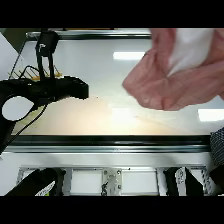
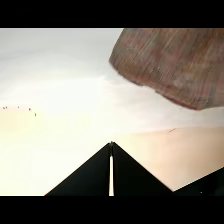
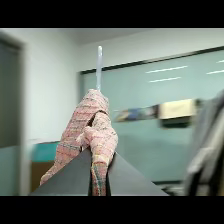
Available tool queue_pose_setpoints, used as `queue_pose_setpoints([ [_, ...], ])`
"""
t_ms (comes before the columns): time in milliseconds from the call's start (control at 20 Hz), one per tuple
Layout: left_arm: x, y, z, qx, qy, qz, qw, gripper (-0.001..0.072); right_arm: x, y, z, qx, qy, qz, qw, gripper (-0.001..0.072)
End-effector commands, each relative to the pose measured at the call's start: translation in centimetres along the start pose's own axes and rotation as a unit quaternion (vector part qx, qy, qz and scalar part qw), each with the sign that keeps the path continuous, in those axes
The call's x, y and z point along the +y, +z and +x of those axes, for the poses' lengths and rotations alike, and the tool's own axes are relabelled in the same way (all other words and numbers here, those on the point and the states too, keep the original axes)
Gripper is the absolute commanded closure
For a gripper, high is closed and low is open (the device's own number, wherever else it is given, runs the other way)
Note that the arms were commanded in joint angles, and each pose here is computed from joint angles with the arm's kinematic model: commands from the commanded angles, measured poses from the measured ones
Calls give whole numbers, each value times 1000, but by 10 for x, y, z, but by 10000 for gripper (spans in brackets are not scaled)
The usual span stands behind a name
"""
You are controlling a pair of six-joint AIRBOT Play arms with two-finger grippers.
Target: Fold the clothes and pants, and hang the long-sleeved shirts on hangers.
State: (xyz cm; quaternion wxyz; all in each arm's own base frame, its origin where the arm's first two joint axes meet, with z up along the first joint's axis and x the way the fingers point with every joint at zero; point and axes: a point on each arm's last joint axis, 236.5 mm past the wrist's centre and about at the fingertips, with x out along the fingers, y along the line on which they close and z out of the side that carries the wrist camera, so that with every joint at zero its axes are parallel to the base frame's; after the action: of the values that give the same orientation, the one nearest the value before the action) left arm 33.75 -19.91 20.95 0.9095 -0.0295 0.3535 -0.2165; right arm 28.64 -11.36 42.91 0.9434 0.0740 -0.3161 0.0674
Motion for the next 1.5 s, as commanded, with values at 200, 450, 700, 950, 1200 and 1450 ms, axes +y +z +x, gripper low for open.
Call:
queue_pose_setpoints([
  [200, 13, 6, 11, -5, 13, -11, 1000, 691, -76, 88, -46, -31, -270, -184, 945, 697],
  [450, 24, 8, 10, -8, 23, -20, 1000, 691, -98, 141, -49, -40, -355, -254, 899, 696],
  [700, 24, 8, 11, -7, 23, -20, 1000, 691, -108, 174, -29, -51, -361, -289, 885, 696],
  [950, 24, 7, 11, -5, 23, -20, 1000, 691, -118, 183, -29, -55, -379, -289, 877, 697],
  [1200, 24, 7, 11, -6, 23, -20, 1000, 691, -122, 186, -25, -56, -379, -289, 877, 696],
  [1450, 24, 7, 11, -6, 24, -20, 1000, 691, -137, 198, -27, -56, -406, -295, 863, 697],
])
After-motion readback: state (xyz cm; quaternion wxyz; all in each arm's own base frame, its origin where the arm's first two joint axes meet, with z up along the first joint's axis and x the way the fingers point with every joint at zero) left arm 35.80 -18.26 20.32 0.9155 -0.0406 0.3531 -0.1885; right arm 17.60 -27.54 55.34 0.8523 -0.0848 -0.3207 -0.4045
